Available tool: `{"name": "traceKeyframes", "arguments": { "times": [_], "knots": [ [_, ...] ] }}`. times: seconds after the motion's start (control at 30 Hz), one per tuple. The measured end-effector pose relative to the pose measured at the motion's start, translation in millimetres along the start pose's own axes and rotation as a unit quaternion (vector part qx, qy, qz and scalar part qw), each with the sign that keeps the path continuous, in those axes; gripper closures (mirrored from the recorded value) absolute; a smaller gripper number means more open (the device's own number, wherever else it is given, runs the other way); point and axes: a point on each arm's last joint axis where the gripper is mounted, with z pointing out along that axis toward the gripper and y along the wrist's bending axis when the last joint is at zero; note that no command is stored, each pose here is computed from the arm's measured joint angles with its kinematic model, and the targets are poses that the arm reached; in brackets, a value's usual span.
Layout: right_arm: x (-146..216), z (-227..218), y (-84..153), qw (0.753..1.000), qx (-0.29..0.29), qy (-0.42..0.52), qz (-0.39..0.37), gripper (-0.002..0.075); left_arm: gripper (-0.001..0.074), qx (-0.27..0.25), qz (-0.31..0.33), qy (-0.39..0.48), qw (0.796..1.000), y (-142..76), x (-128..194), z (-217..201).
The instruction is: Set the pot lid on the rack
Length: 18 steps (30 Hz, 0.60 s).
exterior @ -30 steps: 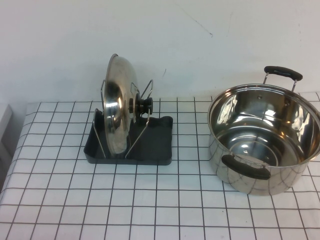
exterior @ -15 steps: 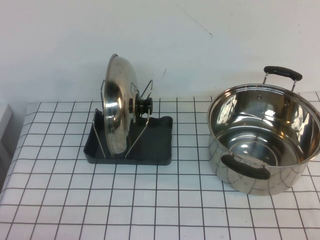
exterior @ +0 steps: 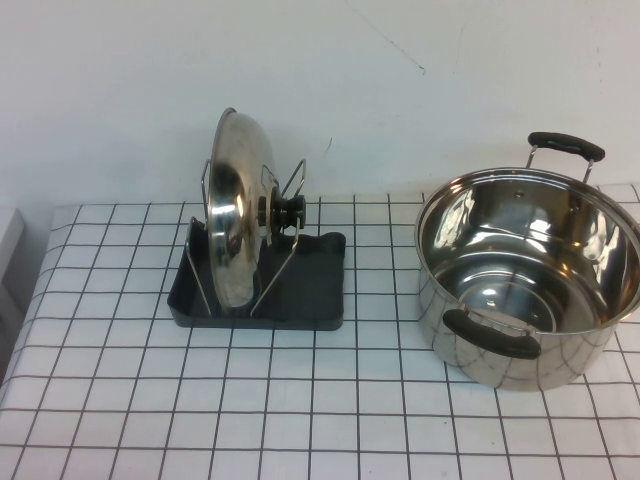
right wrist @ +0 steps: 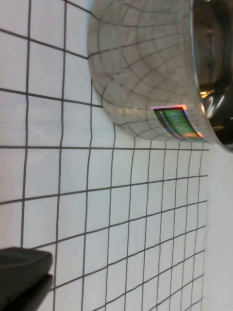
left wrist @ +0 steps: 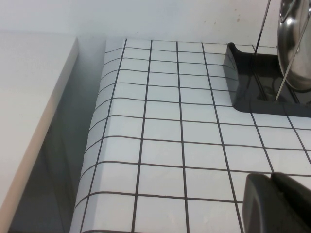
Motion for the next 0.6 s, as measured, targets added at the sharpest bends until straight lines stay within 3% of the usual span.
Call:
{"name": "traceKeyframes", "arguments": {
  "times": [0.6],
  "knots": [
    [0.0,0.0,0.0,1.0,0.0,0.0,0.005,0.0728,0.0736,0.0,0.0,0.0,1.0,0.0,0.0,0.0]
  ]
}}
